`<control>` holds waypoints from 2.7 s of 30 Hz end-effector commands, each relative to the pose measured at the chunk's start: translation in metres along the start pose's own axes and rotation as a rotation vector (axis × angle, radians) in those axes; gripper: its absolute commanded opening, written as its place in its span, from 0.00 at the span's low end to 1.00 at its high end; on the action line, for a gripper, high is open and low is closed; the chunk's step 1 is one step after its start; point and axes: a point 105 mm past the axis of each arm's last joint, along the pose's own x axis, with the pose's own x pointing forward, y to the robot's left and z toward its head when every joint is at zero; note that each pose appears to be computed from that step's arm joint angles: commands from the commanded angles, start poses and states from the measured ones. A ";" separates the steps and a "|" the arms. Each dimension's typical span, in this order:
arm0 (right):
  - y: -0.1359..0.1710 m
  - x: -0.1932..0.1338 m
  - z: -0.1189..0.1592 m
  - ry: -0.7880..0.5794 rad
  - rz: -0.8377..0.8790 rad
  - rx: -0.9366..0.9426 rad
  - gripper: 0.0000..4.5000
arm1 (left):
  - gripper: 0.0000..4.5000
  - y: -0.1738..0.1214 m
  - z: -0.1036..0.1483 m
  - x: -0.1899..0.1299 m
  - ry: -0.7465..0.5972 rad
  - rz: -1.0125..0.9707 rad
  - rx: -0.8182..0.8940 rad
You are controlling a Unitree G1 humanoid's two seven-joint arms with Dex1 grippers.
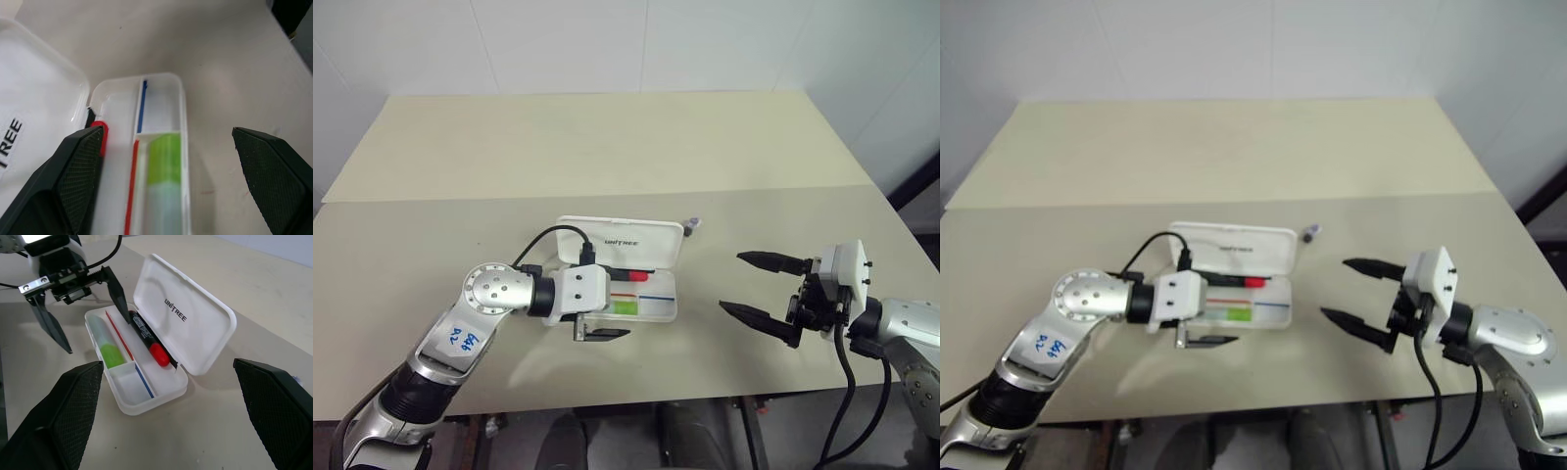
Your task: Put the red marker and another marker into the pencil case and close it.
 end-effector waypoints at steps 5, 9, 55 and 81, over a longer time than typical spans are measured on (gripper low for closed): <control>0.001 0.003 0.007 -0.030 0.014 -0.031 1.00 | 0.99 0.010 0.001 -0.004 0.003 0.061 0.021; 0.002 0.002 0.006 -0.023 0.017 -0.031 1.00 | 0.99 0.012 0.025 -0.007 -0.098 0.055 -0.010; -0.066 0.143 -0.061 0.126 -0.244 0.070 1.00 | 0.99 0.020 0.014 -0.181 -0.490 0.704 -0.265; -0.081 0.182 -0.108 0.270 -0.362 0.085 1.00 | 0.99 0.021 -0.007 -0.206 -0.387 0.787 -0.269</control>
